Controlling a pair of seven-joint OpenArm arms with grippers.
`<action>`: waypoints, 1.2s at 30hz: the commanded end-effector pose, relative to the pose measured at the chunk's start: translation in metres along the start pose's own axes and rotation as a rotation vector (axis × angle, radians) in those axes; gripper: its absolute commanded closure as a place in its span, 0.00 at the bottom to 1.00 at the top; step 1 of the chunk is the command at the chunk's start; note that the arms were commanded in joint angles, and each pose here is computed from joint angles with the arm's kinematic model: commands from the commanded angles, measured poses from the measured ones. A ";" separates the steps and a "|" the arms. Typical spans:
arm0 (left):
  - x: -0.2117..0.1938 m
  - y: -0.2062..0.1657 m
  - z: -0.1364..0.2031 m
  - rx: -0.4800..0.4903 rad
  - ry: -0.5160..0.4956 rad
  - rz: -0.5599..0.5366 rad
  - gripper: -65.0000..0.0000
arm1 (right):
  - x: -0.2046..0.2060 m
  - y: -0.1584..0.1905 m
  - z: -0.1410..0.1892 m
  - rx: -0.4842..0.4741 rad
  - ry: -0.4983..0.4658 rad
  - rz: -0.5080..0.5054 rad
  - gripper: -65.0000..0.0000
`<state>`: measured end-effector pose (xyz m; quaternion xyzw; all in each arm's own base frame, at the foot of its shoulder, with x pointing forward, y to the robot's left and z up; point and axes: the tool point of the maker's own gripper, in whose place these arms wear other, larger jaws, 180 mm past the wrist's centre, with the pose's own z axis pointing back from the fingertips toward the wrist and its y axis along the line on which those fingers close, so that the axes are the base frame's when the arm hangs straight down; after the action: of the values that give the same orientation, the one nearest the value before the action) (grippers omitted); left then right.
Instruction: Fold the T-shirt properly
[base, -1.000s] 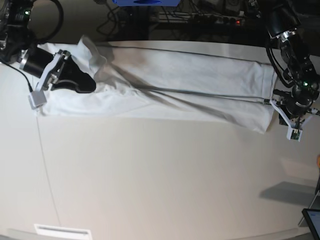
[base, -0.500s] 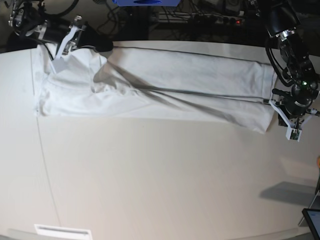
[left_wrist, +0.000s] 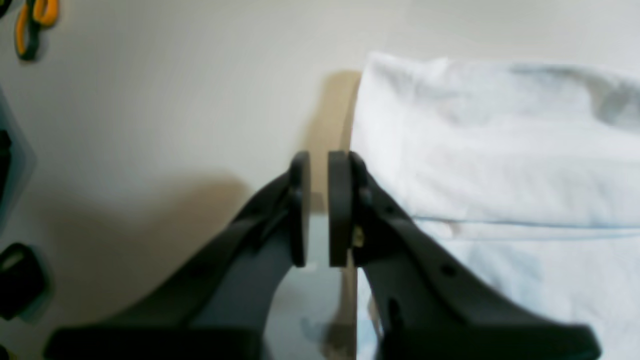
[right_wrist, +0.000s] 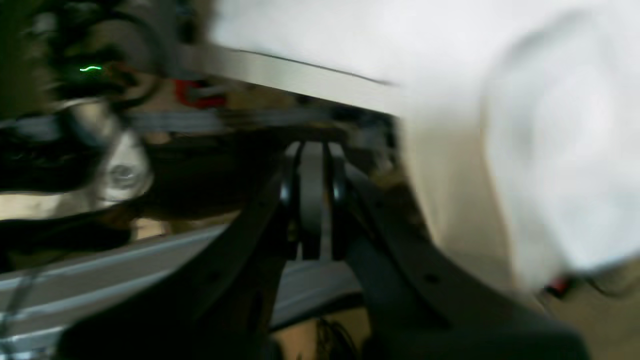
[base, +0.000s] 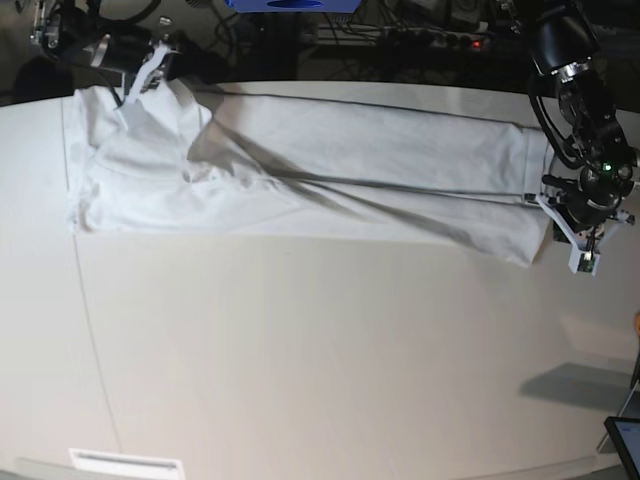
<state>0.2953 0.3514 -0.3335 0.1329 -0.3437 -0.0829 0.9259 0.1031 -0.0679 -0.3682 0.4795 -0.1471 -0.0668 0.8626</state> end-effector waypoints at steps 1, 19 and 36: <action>0.015 0.012 0.005 0.031 -0.045 -0.008 0.91 | 0.006 0.001 0.002 0.018 -0.030 -0.004 0.98; 0.015 0.015 0.006 0.037 -0.046 -0.005 0.91 | 0.067 -0.034 0.010 -0.037 -0.082 0.036 0.98; 0.044 0.013 0.025 0.060 -0.140 -0.039 0.91 | 0.107 -0.032 0.016 -0.038 -0.147 0.105 0.98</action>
<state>0.3056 0.3433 -0.3009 0.1494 -0.3852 -0.0989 0.9053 0.1869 -0.1216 -0.3818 0.4416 -0.2037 -0.0679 0.8711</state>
